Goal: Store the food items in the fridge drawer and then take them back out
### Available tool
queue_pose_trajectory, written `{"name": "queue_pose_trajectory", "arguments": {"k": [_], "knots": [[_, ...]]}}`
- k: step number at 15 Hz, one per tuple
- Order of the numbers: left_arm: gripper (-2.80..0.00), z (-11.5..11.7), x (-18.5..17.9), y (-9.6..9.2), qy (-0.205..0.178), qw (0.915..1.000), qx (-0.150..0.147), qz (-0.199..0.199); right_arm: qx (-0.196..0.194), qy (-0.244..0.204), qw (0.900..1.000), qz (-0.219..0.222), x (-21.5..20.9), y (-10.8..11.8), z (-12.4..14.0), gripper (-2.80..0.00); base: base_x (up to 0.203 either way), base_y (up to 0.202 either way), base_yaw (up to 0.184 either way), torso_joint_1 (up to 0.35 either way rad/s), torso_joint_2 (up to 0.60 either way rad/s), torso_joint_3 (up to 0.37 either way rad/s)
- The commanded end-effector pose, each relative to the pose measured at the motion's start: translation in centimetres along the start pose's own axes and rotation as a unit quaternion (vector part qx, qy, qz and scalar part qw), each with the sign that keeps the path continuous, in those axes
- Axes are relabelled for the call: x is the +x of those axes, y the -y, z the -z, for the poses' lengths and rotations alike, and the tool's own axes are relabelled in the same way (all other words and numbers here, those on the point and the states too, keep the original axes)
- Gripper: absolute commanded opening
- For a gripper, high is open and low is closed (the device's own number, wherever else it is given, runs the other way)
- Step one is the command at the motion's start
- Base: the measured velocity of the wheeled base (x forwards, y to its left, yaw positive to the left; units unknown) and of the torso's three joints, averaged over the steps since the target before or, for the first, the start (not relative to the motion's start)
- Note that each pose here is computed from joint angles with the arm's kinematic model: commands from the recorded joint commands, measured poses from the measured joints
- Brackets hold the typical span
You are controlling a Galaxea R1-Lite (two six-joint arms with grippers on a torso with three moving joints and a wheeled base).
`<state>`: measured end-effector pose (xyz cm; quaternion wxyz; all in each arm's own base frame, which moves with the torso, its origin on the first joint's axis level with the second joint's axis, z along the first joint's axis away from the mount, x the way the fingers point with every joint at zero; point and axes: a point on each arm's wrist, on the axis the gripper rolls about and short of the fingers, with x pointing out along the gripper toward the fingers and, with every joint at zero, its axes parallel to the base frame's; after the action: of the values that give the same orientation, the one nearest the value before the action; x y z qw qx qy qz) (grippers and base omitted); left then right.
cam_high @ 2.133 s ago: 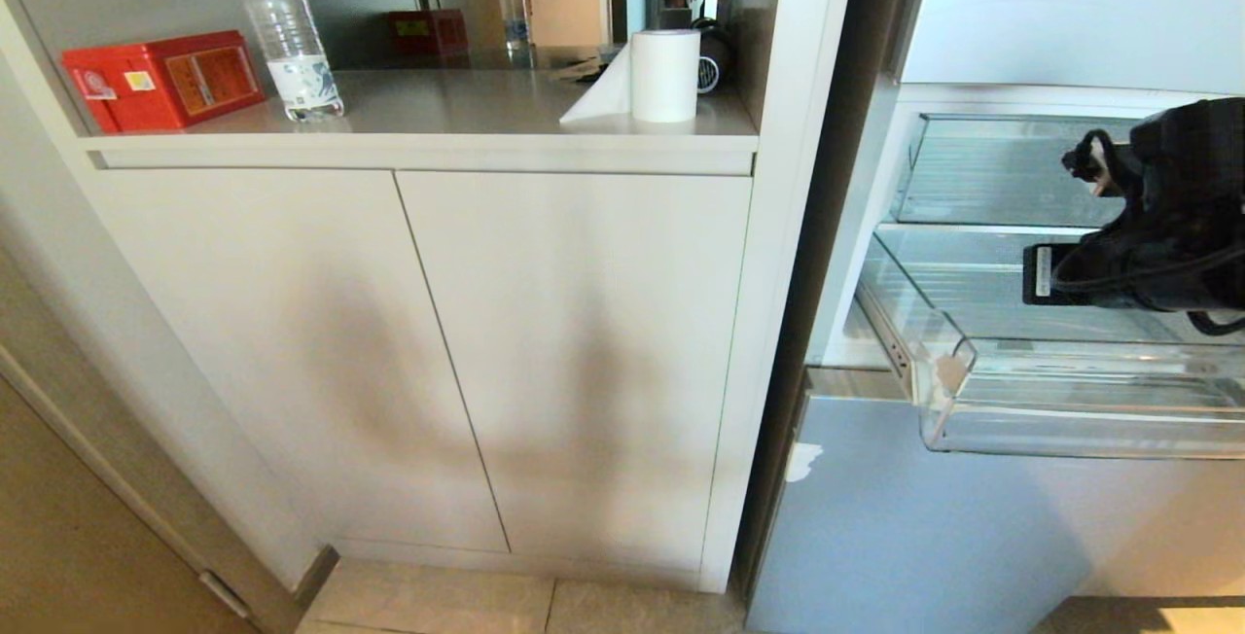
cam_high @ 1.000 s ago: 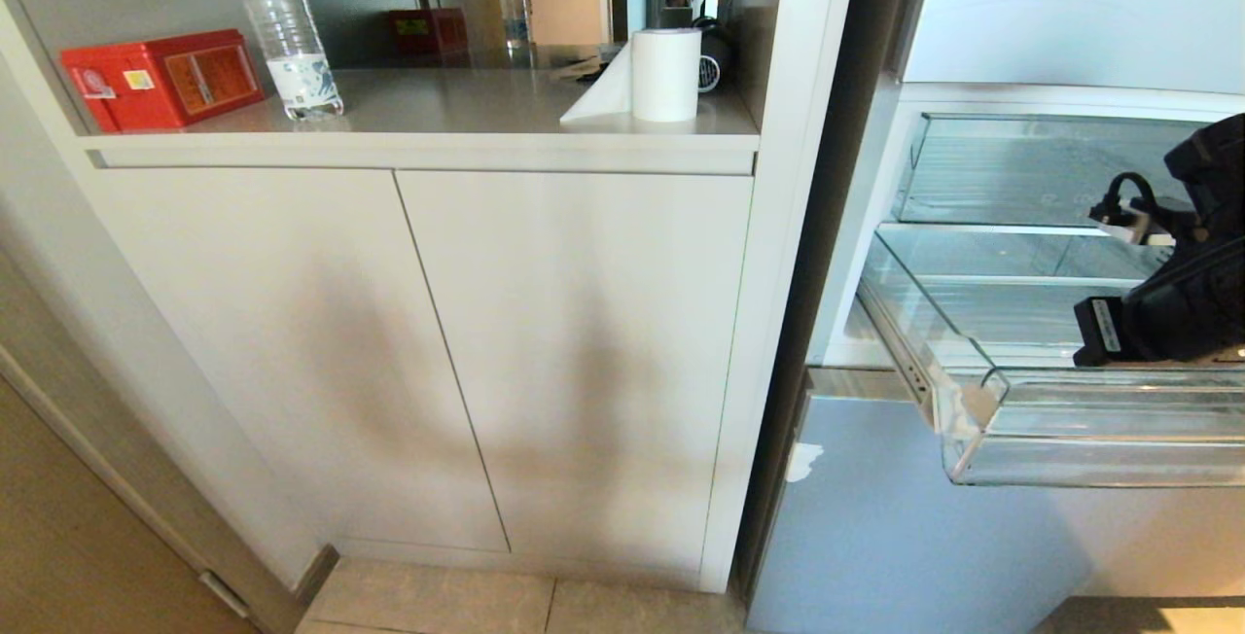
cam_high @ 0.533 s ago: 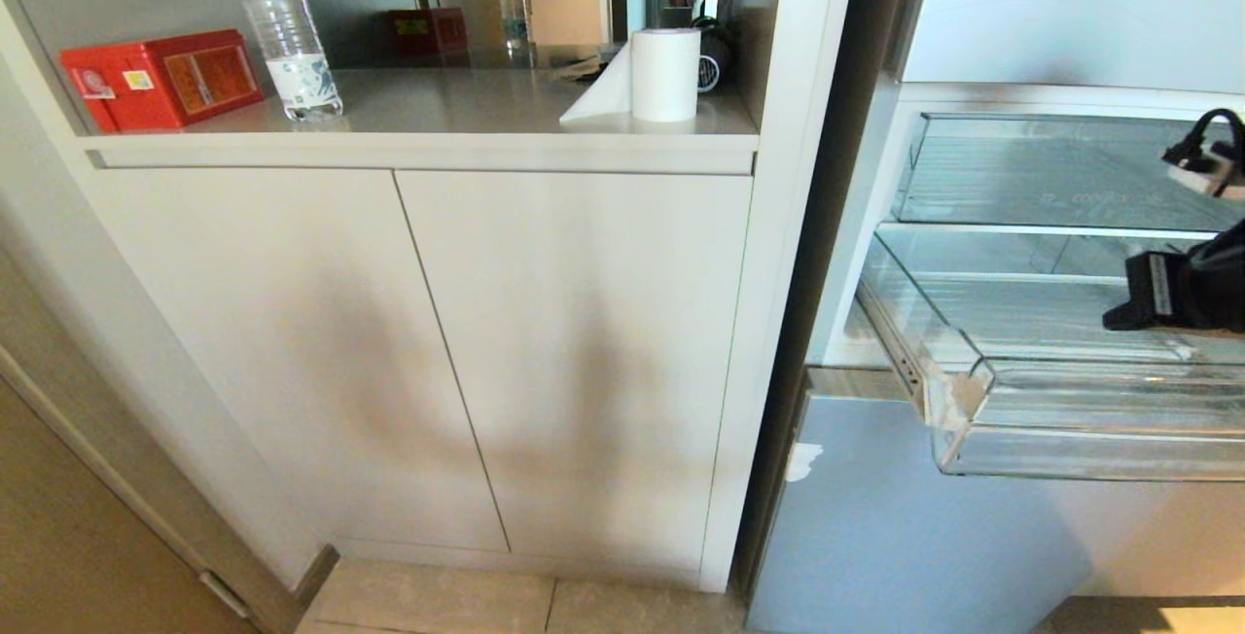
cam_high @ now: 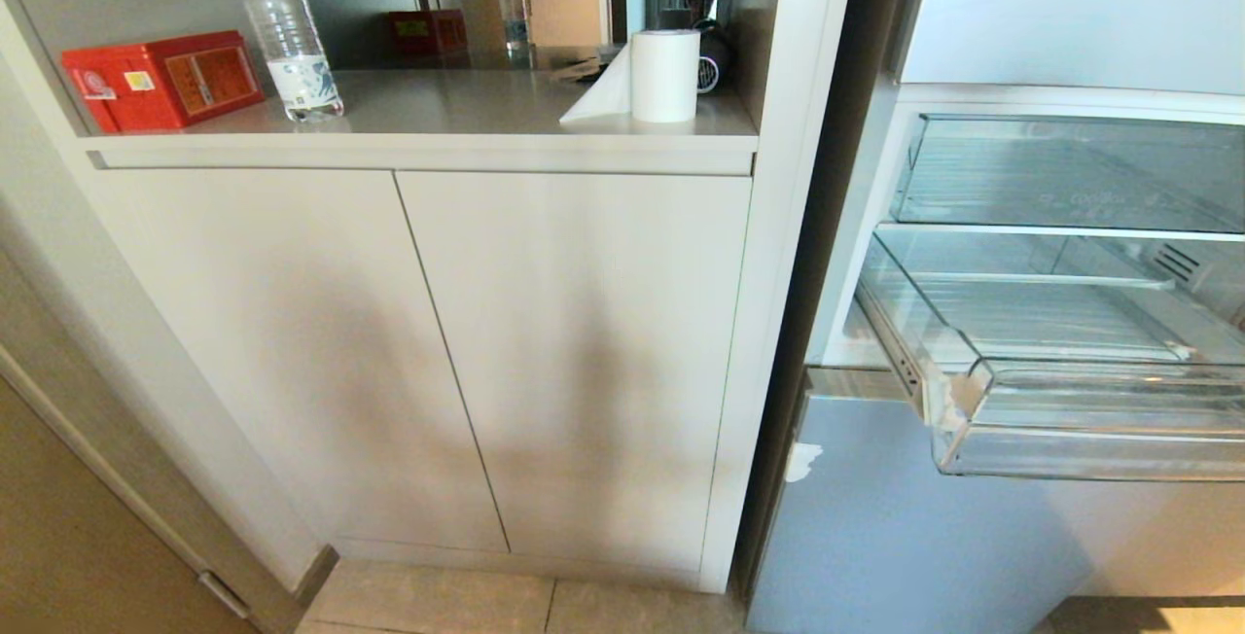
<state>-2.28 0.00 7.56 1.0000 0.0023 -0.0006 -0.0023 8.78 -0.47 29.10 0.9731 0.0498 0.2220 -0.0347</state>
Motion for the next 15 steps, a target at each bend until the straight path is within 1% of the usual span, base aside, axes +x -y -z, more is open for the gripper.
{"name": "queue_pose_trajectory", "arguments": {"k": [1,3,5,7,8,9,10,12,14,15], "knots": [[-2.80,0.0,0.0,0.0,-0.001,1.0000,0.000,0.000,-0.003,0.070,0.998,-0.006,-4.8,0.5,5.3,-2.80,0.000,0.000,0.000,0.000,0.00,0.000],[-2.80,0.0,0.0,0.0,-0.001,1.0000,0.000,0.000,-0.008,0.092,0.996,-0.006,-4.6,1.0,10.8,-2.80,0.000,0.000,0.000,0.000,0.00,0.000],[-2.80,0.0,0.0,0.0,-0.001,1.0000,0.000,0.000,-0.011,0.123,0.992,-0.013,-3.0,1.4,15.8,-2.80,0.000,0.000,0.000,0.000,0.00,0.000],[-2.80,0.0,0.0,0.0,-0.001,1.0000,0.000,0.000,-0.019,0.138,0.990,-0.022,-0.8,1.8,19.9,-2.80,0.000,0.000,0.000,0.000,0.00,0.000],[-2.80,0.0,0.0,0.0,-0.001,1.0000,0.000,0.000,-0.025,0.161,0.986,-0.029,-0.3,1.9,21.6,-2.80,0.000,0.000,0.000,0.000,0.00,0.000],[-2.80,0.0,0.0,0.0,-0.001,1.0000,0.000,0.000,-0.032,0.188,0.981,-0.035,-0.3,2.0,22.9,-2.80,0.000,0.000,0.000,0.000,0.00,0.000],[-2.80,0.0,0.0,0.0,-0.001,1.0000,0.000,0.000,-0.038,0.196,0.979,-0.039,-0.5,2.1,23.7,-2.80,0.000,0.000,0.000,0.000,0.00,0.000],[-2.80,0.0,0.0,0.0,-0.001,1.0000,0.000,0.000,-0.055,0.212,0.975,-0.035,-1.0,2.2,23.8,-2.80,0.000,0.000,0.000,0.000,0.00,0.000],[-2.80,0.1,0.0,0.0,-0.001,1.0000,0.001,0.000,-0.105,0.221,0.969,-0.018,-0.6,2.3,24.1,-2.80,0.000,0.000,0.000,0.000,0.00,0.000],[-2.80,0.0,0.0,0.0,-0.001,1.0000,0.001,0.000,-0.105,0.219,0.970,-0.018,-0.5,2.3,24.2,-2.80,0.000,0.000,0.000,0.000,0.00,0.000]]}}
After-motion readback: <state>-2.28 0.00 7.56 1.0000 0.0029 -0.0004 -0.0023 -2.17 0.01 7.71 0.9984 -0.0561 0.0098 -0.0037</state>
